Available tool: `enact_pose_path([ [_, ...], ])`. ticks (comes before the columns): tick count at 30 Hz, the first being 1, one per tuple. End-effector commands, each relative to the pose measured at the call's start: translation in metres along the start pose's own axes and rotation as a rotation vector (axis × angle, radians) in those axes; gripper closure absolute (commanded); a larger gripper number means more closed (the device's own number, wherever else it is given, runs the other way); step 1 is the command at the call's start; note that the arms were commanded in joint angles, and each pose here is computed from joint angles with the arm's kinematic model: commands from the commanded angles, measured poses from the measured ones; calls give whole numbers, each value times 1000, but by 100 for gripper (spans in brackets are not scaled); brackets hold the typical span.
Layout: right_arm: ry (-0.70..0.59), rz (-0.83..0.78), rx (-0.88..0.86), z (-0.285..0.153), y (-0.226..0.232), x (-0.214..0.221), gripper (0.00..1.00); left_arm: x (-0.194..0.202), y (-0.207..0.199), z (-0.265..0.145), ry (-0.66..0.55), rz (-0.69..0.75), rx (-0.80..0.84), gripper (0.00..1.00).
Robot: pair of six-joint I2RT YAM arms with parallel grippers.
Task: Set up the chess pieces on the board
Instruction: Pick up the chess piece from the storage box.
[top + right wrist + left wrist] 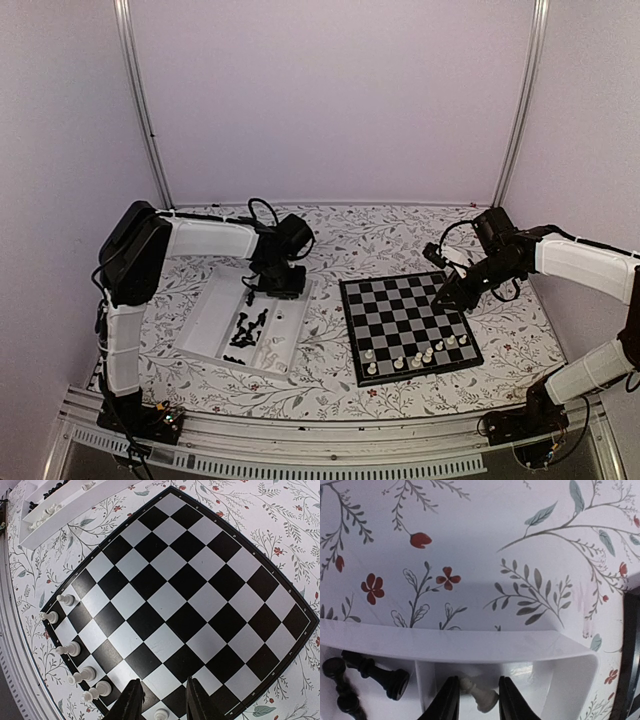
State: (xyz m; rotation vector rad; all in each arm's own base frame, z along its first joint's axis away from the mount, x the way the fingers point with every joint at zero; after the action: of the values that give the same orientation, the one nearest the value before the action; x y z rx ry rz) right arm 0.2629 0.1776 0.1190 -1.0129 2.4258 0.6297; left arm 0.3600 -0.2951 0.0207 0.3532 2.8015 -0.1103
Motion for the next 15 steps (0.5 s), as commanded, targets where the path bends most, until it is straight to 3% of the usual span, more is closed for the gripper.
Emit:
enact_pose_path([
  [1,-12,-8,-16,0,2,-1,68,45,19,16,171,12,-57,73],
  [10,-12,-8,-12,0,2,-1,68,32,-1,17,134,84,-12,75],
  [15,-14,-10,-5,-1,2,0,68,38,-9,18,160,121,-5,70],
])
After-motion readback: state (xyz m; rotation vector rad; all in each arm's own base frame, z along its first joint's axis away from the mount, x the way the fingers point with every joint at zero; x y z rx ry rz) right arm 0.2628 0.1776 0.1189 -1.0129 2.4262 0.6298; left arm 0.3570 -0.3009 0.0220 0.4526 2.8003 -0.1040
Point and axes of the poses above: each gripper's point midway between its finger pads, its own z axis out along the fingers, its own y axis along the line the jaws close on, x = y × z, the point moved 1 cm from there along -z, back along the fingers, and after that the axes turned 8 degrees about z, right-handed, at the moved point
